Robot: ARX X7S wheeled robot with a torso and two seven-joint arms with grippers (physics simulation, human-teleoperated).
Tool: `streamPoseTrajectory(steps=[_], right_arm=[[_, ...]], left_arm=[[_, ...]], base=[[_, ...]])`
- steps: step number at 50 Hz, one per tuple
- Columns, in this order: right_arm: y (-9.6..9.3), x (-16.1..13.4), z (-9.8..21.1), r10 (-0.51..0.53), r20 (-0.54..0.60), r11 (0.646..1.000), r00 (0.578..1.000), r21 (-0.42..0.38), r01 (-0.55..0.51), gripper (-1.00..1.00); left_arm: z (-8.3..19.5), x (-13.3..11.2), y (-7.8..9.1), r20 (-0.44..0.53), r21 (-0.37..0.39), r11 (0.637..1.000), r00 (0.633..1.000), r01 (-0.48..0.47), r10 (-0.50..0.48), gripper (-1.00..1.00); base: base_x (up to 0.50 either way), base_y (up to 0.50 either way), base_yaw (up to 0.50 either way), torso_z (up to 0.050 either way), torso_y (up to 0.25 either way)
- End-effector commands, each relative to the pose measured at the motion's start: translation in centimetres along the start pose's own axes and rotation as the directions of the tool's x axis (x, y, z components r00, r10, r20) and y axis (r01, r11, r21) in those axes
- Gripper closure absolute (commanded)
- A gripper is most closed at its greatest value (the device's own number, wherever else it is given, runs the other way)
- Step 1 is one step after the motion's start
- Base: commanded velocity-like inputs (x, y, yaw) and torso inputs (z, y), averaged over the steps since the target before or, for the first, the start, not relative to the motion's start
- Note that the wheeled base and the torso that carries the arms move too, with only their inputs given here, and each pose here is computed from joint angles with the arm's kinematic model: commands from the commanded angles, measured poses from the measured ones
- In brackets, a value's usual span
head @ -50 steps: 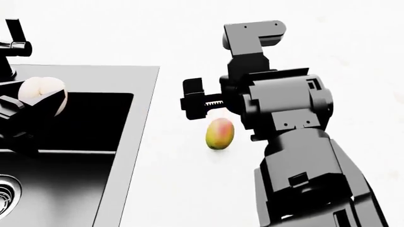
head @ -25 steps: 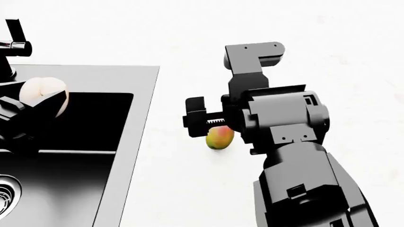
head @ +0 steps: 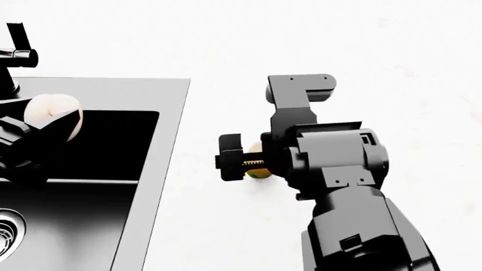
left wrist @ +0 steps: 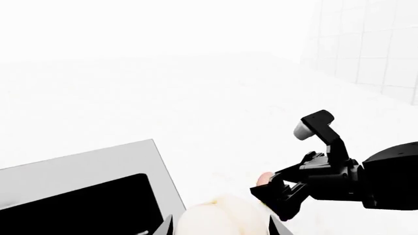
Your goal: There is a mixed pile of frozen fruits and vegetables on the counter. Locate all the frozen vegetables and place the items in a bowl on the counter. Take all the frozen fruits and defrost them in a running sink.
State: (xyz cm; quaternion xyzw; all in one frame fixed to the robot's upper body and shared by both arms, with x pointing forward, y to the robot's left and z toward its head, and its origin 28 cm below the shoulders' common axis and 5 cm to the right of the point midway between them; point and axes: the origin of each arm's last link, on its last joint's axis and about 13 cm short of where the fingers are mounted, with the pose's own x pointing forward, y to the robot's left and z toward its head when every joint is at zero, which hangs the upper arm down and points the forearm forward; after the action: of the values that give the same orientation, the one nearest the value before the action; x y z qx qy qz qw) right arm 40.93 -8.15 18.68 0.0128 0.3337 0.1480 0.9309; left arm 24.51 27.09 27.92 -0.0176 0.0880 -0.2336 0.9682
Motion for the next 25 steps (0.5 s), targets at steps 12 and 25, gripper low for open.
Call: streamPoseTrajectory(steps=[12,25], right_arm=[[0.0,0.0,-0.1,0.009,0.025,0.999,1.000,0.042,-0.010,1.00],[-0.5,-4.2,1.1,-0.025,0.159,0.998,0.987,-0.046,0.032,1.00]], left_arm=[[0.2,0.1,0.0,0.025,-0.014,1.000,1.000,0.013,-0.013,1.00],[0.2,0.1,0.0,0.034,-0.024,1.000,0.999,0.007,-0.006,1.00]], base=[[0.00,0.00,0.00,0.000,0.000],[0.00,0.00,0.00,0.000,0.000]])
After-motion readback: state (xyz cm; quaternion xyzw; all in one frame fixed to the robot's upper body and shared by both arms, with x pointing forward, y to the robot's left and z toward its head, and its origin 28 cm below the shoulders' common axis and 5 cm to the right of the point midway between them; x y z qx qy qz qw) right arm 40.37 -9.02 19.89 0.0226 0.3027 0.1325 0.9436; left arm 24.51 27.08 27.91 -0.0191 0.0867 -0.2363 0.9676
